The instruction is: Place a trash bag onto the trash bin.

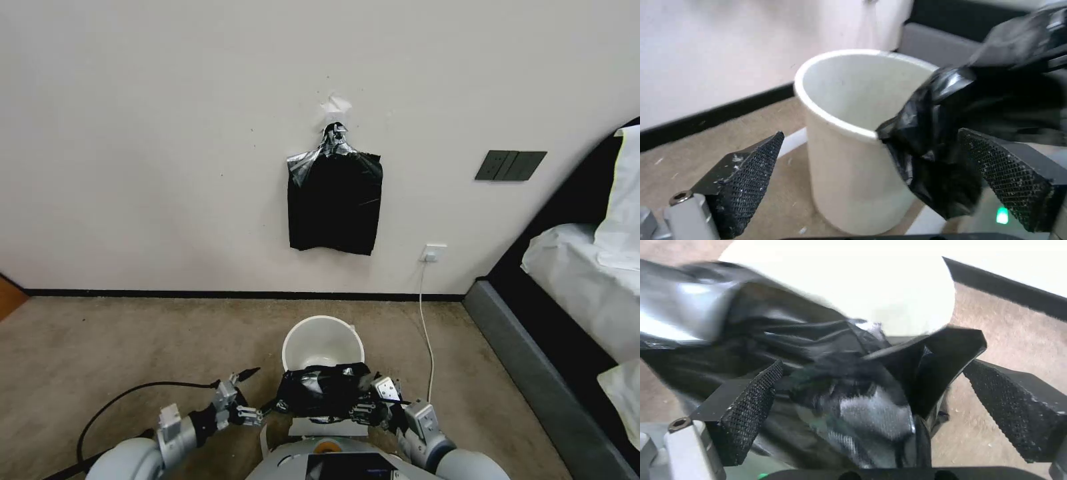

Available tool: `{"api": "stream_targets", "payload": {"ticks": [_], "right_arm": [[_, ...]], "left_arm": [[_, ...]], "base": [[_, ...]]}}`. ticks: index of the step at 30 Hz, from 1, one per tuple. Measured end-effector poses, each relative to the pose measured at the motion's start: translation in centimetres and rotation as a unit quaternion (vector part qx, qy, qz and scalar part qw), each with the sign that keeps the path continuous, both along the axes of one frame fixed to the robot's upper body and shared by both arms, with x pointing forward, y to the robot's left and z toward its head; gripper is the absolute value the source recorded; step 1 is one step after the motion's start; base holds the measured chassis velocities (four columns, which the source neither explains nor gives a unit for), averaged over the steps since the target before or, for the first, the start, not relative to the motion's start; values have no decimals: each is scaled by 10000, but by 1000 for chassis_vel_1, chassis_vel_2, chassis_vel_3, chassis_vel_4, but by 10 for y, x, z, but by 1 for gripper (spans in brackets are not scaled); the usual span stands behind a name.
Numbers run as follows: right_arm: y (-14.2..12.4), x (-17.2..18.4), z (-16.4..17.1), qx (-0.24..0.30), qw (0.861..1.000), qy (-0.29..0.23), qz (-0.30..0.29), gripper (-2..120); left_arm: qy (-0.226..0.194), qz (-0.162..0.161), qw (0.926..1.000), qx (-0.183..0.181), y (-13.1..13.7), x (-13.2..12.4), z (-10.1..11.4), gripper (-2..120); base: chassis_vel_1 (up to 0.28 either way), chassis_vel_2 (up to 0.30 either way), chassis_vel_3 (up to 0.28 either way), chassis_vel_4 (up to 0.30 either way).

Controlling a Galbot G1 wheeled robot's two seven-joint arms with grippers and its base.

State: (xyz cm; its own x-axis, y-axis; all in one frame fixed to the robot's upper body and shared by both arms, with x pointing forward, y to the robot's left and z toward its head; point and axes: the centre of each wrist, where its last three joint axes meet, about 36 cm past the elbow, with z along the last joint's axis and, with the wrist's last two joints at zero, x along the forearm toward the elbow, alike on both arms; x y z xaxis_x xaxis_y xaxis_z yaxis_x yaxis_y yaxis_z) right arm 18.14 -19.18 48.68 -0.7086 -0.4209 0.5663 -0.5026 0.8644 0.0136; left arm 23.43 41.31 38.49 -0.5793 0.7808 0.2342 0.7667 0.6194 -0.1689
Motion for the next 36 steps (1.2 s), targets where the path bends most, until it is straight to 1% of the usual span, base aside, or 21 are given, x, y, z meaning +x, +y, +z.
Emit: {"api": "stream_targets", "payload": {"ticks": [1, 5, 6, 8, 9, 11, 13, 14, 17, 18, 21, 22, 23, 25, 26, 29, 30, 32, 33, 34, 36], "right_arm": [[0, 0, 1, 57, 10000, -49, 4, 100], [-1, 1, 1, 8, 10000, 33, -36, 100], [-2, 1, 1, -140, 9996, 186, -153, 100], [-4, 3, 2, -345, 9984, 209, -405, 100], [-4, 3, 2, -345, 9984, 209, -405, 100], [-3, 0, 1, -477, 9965, 377, -570, 100], [1, -6, -1, -403, 9922, 853, -816, 100], [1, -6, -1, -403, 9922, 853, -816, 100], [3, -6, -1, -233, 9957, 508, -744, 100], [3, -6, -1, -233, 9957, 508, -744, 100], [2, 4, 2, 267, 9986, -374, -246, 100], [2, 4, 2, 267, 9986, -374, -246, 100], [2, 8, 2, 387, 9976, -552, -122, 100], [-1, 26, -4, 610, 9918, -1058, 366, 100], [-1, 26, -4, 610, 9918, -1058, 366, 100], [-7, 68, -8, 588, 9812, -1506, 1058, 100], [-7, 68, -8, 588, 9812, -1506, 1058, 100], [-12, 106, -16, 264, 9736, -1640, 1567, 100], [-14, 130, -21, -29, 9693, -1630, 1842, 100], [-14, 130, -21, -29, 9693, -1630, 1842, 100], [-15, 165, -29, -563, 9616, -1514, 2217, 100]], "left_arm": [[-112, 42, 9998, -157, 5, 1, -2, 100], [-179, 125, 9995, -239, 6, 2, -2, 100], [-237, 261, 9990, -287, 6, 1, -3, 100], [-255, 238, 9984, -452, -9, -1, -11, 100], [-255, 238, 9984, -452, -9, -1, -11, 100], [-266, 192, 9984, -465, -14, 0, -11, 100], [-293, 133, 9984, -459, -19, 1, -9, 100], [-293, 133, 9984, -459, -19, 1, -9, 100], [-320, 121, 9982, -486, -22, 3, -9, 100], [-320, 121, 9982, -486, -22, 3, -9, 100], [-382, 192, 9973, -591, -26, 3, -10, 100], [-382, 192, 9973, -591, -26, 3, -10, 100], [-431, 252, 9967, -640, -27, 3, -9, 100], [-658, 648, 9926, -793, -30, 3, -1, 100], [-658, 648, 9926, -793, -30, 3, -1, 100], [-908, 1523, 9788, -1027, -34, 2, 13, 100], [-908, 1523, 9788, -1027, -34, 2, 13, 100], [-1031, 2330, 9606, -1112, -38, -3, 21, 100], [-1154, 2732, 9501, -965, -41, -5, 24, 100], [-1154, 2732, 9501, -965, -41, -5, 24, 100], [-1297, 3217, 9352, -720, -44, -9, 25, 100]], "base": [[0, 0, 0, 0], [0, 0, 0, 0], [0, 0, 0, 0], [0, 0, 0, 0], [0, 0, 0, 0], [0, 0, 0, 0], [0, 0, 0, 0], [0, 0, 0, 0], [0, 0, 0, 0], [0, 0, 0, 0], [0, 0, 0, 0], [0, 0, 0, 0], [0, 0, 0, 0], [0, 0, 0, 0], [0, 0, 0, 0], [0, 0, 0, 0], [0, 0, 0, 0], [0, 0, 0, 0], [0, 0, 0, 0], [0, 0, 0, 0], [0, 0, 0, 0]]}}
